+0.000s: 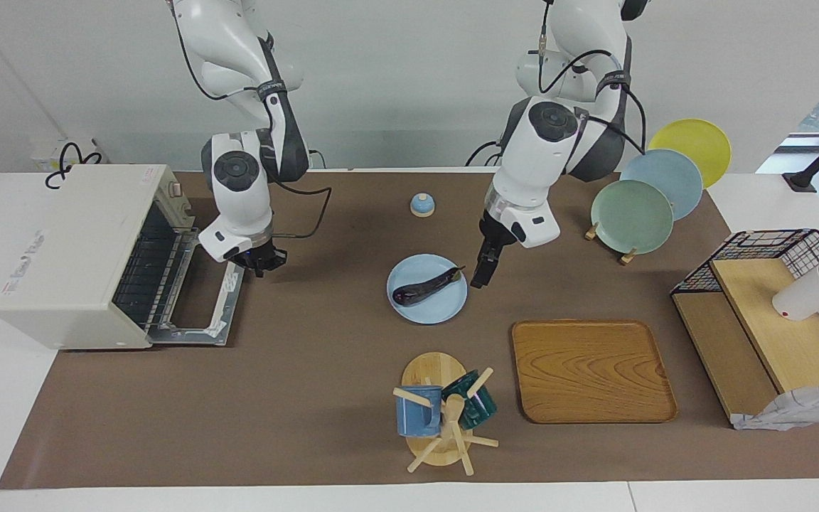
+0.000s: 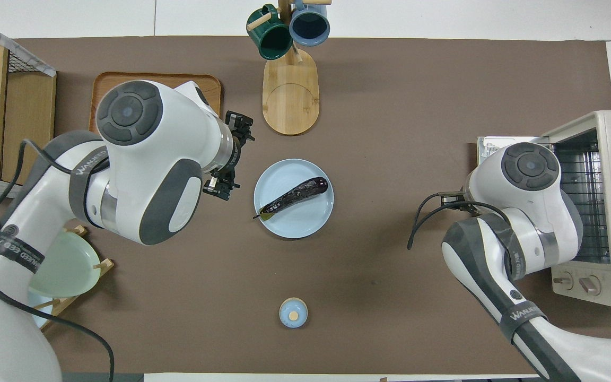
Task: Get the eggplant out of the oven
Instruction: 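Grasp the dark eggplant on the plate with the left gripper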
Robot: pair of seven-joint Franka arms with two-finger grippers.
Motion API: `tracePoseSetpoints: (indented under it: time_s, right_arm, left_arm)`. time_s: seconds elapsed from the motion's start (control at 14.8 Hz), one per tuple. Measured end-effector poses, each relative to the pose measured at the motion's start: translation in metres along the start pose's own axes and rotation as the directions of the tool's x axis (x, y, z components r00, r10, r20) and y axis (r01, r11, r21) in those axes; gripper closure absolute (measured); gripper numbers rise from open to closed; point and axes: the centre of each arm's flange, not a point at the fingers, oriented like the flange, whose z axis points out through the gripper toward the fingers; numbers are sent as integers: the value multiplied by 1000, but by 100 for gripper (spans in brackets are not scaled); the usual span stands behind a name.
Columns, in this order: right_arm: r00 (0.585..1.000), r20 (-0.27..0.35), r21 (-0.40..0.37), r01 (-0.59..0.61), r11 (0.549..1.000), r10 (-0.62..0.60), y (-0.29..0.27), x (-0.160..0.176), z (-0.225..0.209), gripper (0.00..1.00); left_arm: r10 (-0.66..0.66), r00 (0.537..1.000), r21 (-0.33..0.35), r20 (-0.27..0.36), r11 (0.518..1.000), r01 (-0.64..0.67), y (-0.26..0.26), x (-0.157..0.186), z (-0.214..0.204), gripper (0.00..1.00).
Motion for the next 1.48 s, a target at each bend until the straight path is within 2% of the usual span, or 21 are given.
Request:
tracePoseSetpoints:
  time_s: [0.2,0.47,0.61,0.94,1.35,1.48]
  right_arm:
    - [1000,-16,10,13,1000,-12,11,-2,12,99]
    - [1000,-16,14,11,1000,-11,16,-4,22,99]
    - [1000,-14,15,13,1000,-12,15,-3,25,99]
    - [1000,1,7,2,1000,-2,25,-2,34,99]
    - [993,-10,-87,112,990,-114,15,-5,35,99]
    - [988,12,-112,156,981,-155,11,-3,29,99]
  left_arm:
    - [-210,978,-9,5,978,210,-11,-20,30,0]
    - [-404,915,14,-8,915,404,-26,-37,73,0]
    - [-502,864,23,-38,864,503,-31,-54,114,0]
    - [-620,782,26,-64,783,622,-34,-58,139,0]
    - [-691,721,3,-55,722,692,-33,-60,140,0]
    - [-701,712,-2,-51,713,701,-32,-59,142,1]
